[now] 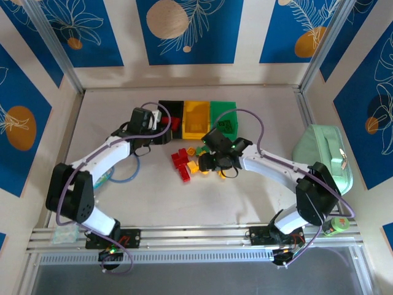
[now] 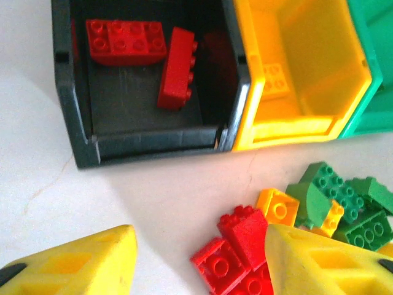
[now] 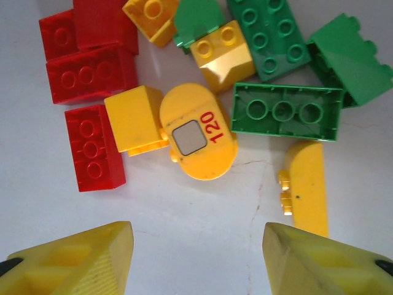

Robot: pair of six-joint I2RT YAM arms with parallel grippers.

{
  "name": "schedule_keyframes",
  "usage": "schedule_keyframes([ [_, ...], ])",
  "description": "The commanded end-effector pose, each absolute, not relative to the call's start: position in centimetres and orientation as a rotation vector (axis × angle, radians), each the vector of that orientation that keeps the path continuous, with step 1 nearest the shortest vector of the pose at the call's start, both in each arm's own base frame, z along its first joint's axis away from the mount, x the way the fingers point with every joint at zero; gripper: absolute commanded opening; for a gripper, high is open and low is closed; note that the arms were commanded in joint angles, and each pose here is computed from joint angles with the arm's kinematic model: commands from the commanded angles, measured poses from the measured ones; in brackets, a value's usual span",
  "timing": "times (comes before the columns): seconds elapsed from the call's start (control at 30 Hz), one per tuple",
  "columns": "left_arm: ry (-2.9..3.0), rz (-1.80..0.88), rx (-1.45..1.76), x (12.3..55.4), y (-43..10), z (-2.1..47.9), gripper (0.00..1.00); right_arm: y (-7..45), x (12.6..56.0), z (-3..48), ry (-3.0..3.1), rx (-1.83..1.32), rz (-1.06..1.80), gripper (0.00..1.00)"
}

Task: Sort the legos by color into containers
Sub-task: Move the legos to the center of the table.

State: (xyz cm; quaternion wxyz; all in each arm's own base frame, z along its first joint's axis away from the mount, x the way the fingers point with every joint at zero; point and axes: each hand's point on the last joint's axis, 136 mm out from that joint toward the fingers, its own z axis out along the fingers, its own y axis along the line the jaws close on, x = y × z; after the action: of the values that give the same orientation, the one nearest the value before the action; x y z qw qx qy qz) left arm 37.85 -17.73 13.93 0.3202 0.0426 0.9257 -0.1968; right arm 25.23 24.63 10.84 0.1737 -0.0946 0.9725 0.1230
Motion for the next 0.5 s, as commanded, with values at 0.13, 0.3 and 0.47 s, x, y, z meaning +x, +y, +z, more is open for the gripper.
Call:
schedule_keyframes([
  [0.13,2.400,-0.542,0.068,35.2,-16.4,13.5,0.57,25.8,25.4,10.5,2.774,-0.342,0.251,0.59],
  [0.3,2.401,-0.542,0.060,33.3,-15.6,12.6,0.57,26.5,26.0,9.6,2.809,-0.379,0.202,0.59],
  [0.47,2.405,-0.545,0.056,31.8,-15.1,11.8,0.56,26.9,26.9,8.0,2.872,-0.441,0.150,0.59],
])
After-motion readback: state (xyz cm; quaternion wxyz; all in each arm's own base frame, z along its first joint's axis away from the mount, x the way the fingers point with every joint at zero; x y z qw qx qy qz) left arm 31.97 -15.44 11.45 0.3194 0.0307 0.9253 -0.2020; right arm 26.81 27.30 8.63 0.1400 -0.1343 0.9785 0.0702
